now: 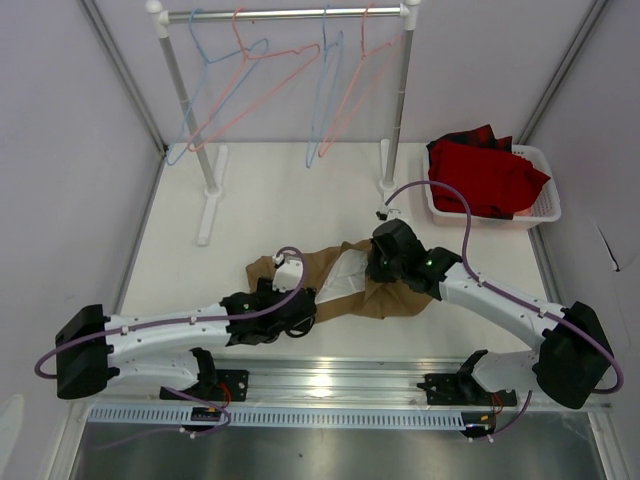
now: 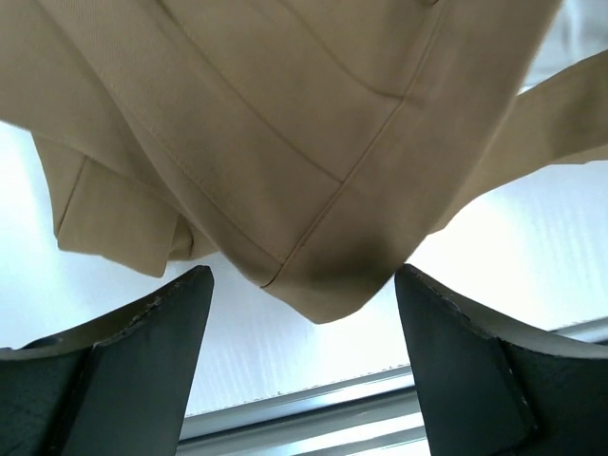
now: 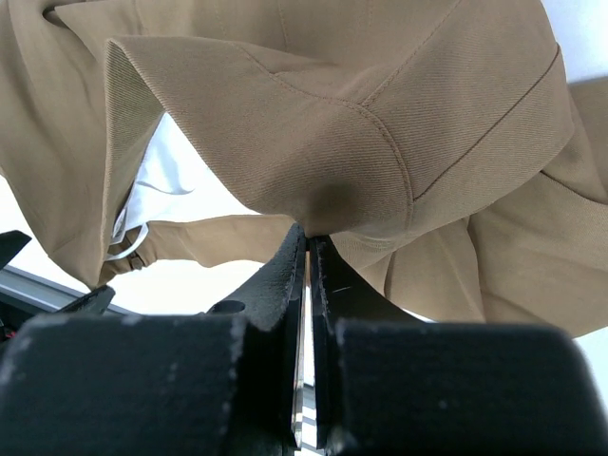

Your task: Place the skirt on the hanger

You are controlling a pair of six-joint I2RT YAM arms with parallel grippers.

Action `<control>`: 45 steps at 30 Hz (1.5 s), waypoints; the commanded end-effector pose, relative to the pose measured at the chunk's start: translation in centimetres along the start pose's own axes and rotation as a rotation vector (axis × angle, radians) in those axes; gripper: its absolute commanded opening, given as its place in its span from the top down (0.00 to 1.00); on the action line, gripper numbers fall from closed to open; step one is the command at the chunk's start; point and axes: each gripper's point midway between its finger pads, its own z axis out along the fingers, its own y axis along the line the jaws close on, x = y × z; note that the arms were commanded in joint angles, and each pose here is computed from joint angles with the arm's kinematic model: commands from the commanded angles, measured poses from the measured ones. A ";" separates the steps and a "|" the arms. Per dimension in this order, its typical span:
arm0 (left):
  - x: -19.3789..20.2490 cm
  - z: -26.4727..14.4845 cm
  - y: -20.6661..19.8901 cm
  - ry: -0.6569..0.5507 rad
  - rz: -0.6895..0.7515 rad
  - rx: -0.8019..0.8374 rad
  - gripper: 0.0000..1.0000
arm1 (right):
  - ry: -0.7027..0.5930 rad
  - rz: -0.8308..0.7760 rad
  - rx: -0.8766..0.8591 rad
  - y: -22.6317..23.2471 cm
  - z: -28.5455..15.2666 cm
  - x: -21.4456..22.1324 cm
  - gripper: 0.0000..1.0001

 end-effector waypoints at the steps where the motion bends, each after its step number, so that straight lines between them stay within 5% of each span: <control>1: -0.8 -0.2 0.3 -0.039 -0.011 -0.063 0.17 | -0.049 -0.003 -0.031 1.0 -0.9 -2.0 1.00; 6: -0.5 0.4 0.9 -0.030 0.028 -0.116 0.21 | -0.051 -0.001 -0.029 0.8 -0.9 -1.9 1.00; 12: -2.2 0.6 1.2 -0.075 0.068 -0.180 0.42 | -0.051 0.001 -0.020 0.3 -1.0 -1.9 1.00; 20: -7.1 2.8 3.7 -0.113 0.015 -0.201 0.93 | -0.068 0.003 0.024 -1.4 -2.0 -2.0 1.00; 22: -8.3 2.8 3.1 -0.140 -0.006 -0.168 0.99 | -0.072 0.005 0.029 -1.6 -2.3 -2.1 1.00; 35: -20.4 4.7 0.0 -0.246 -0.123 0.111 1.00 | -0.139 0.044 0.107 -4.8 -5.4 -3.8 1.00; 45: -13.1 7.1 0.5 -0.068 -0.199 0.143 1.00 | -0.077 0.070 -0.074 -4.5 -1.1 -1.2 1.00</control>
